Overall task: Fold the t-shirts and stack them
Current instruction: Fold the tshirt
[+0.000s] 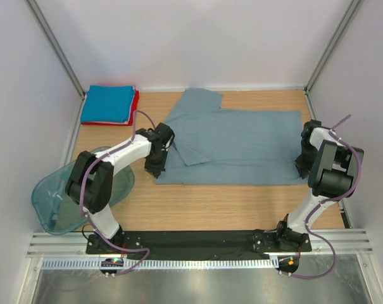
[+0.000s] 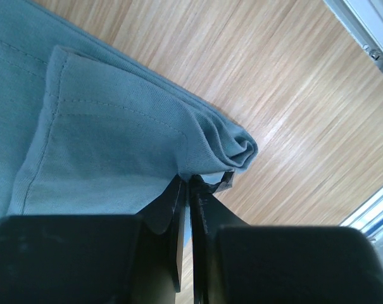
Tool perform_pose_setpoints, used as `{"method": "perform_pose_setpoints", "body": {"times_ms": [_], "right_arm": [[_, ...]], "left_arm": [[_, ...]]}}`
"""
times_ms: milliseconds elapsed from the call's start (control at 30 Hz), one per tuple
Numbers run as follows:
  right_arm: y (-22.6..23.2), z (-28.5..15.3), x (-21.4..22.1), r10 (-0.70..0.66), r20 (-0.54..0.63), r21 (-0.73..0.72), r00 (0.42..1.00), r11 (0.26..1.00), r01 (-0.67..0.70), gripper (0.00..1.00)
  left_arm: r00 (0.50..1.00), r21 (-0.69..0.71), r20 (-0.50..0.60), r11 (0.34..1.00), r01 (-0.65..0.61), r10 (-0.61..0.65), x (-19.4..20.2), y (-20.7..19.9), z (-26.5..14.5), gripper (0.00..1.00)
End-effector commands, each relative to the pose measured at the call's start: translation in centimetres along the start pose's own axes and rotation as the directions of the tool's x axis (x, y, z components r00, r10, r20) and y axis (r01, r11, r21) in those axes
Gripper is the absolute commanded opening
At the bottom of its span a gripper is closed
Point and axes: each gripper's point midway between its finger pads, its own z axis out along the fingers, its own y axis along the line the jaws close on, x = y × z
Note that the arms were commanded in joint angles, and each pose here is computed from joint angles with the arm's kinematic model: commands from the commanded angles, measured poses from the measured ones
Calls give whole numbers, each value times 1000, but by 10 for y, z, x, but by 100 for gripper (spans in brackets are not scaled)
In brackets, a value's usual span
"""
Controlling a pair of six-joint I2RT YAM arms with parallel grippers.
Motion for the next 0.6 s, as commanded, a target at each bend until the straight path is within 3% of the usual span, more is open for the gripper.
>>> {"method": "perform_pose_setpoints", "body": {"times_ms": [0, 67, 167, 200, 300, 400, 500, 567], "right_arm": [[-17, -8, -18, -2, 74, 62, 997, 998, -3, 12], [-16, -10, -16, -9, 71, 40, 997, 999, 6, 12], [-6, -24, -10, -34, 46, -25, 998, 999, 35, 17], [-1, -32, -8, -61, 52, -36, 997, 997, 63, 22], [-1, -64, -9, -90, 77, -40, 993, 995, 93, 32], [39, -113, -10, -142, 208, -148, 968, 973, 174, 36], [115, -181, 14, -240, 398, -329, 885, 864, 382, 36], [160, -220, 58, -320, 491, -438, 810, 713, 548, 36]], "left_arm": [[998, -74, -6, 995, -65, 64, -7, 13, -8, 0], [998, -74, -25, 995, -61, 60, -5, 13, -10, 5], [1000, -79, 3, 997, -20, 20, -10, 14, -28, 19], [1000, -80, 30, 997, -2, 4, -16, 14, -36, 30], [992, -74, 81, 992, 99, -93, -30, 17, -59, 41], [966, 6, 89, 970, 241, -241, -51, 23, -69, 44], [912, 207, 95, 904, 374, -399, -91, 16, -79, 44], [858, 316, 104, 835, 450, -502, -120, 18, -92, 43]]}}
